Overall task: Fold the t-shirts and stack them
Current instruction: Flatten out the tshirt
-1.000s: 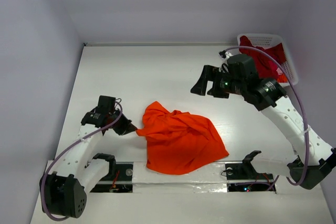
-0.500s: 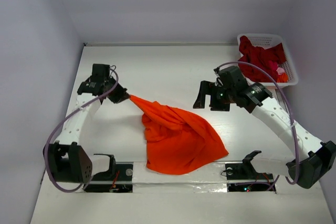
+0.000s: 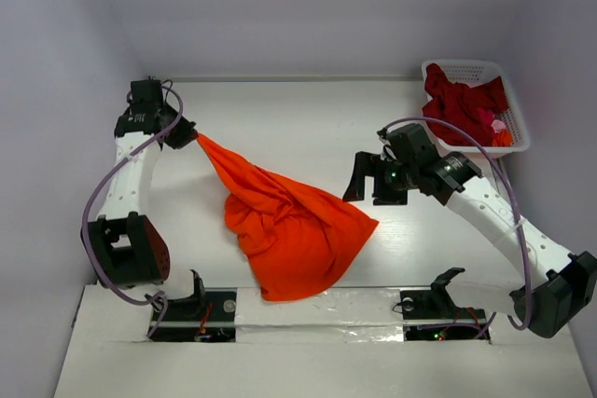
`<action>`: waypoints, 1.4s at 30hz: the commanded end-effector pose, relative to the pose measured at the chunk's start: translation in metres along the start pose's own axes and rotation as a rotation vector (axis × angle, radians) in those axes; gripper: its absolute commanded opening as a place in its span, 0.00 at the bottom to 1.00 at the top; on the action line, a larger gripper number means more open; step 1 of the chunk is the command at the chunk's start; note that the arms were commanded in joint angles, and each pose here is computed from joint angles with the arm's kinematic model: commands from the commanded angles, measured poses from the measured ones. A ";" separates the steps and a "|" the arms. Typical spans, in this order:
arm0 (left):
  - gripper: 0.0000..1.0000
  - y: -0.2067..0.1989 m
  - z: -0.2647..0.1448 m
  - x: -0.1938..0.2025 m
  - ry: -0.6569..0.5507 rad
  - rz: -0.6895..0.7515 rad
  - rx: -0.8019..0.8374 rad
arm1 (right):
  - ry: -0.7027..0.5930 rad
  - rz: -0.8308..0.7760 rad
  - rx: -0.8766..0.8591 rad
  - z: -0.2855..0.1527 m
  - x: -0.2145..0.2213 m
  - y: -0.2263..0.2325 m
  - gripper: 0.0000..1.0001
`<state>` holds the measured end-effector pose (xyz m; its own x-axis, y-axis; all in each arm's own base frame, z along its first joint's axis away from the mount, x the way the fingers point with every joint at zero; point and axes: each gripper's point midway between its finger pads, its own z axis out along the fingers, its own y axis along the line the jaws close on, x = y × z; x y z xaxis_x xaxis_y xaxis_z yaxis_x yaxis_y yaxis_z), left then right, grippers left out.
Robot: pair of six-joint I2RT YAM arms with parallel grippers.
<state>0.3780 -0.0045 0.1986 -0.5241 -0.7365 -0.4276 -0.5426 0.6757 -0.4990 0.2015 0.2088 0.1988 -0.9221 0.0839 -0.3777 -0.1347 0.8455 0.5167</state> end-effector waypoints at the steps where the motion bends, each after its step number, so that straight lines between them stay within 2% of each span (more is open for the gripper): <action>1: 0.00 -0.020 0.001 -0.030 -0.080 0.022 0.054 | -0.004 -0.028 -0.056 0.005 -0.008 0.011 1.00; 9: 0.00 -0.020 0.012 -0.057 -0.115 -0.010 0.047 | 0.001 0.045 -0.123 0.036 -0.030 0.026 0.99; 14: 0.00 -0.013 0.018 -0.067 -0.114 -0.010 0.039 | -0.071 0.223 -0.092 0.057 -0.058 -0.016 0.96; 21: 0.00 -0.009 0.025 -0.068 -0.108 -0.020 0.038 | -0.038 0.315 -0.043 0.081 -0.048 -0.052 0.95; 25: 0.00 -0.010 0.030 -0.071 -0.107 -0.019 0.034 | -0.003 0.325 -0.082 0.091 -0.044 -0.048 0.94; 34: 0.00 -0.003 0.025 -0.096 -0.145 -0.050 0.033 | -0.018 0.349 -0.116 0.098 -0.057 -0.045 0.94; 42: 0.00 -0.009 0.028 -0.100 -0.137 -0.066 0.066 | -0.003 0.353 -0.040 0.120 -0.048 -0.069 0.93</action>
<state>0.4426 0.0620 0.2050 -0.4109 -0.7877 -0.4590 -0.5732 0.6147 -0.5418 0.2890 0.2129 0.1005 -0.9196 0.3648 -0.1459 0.1859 0.7312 0.6564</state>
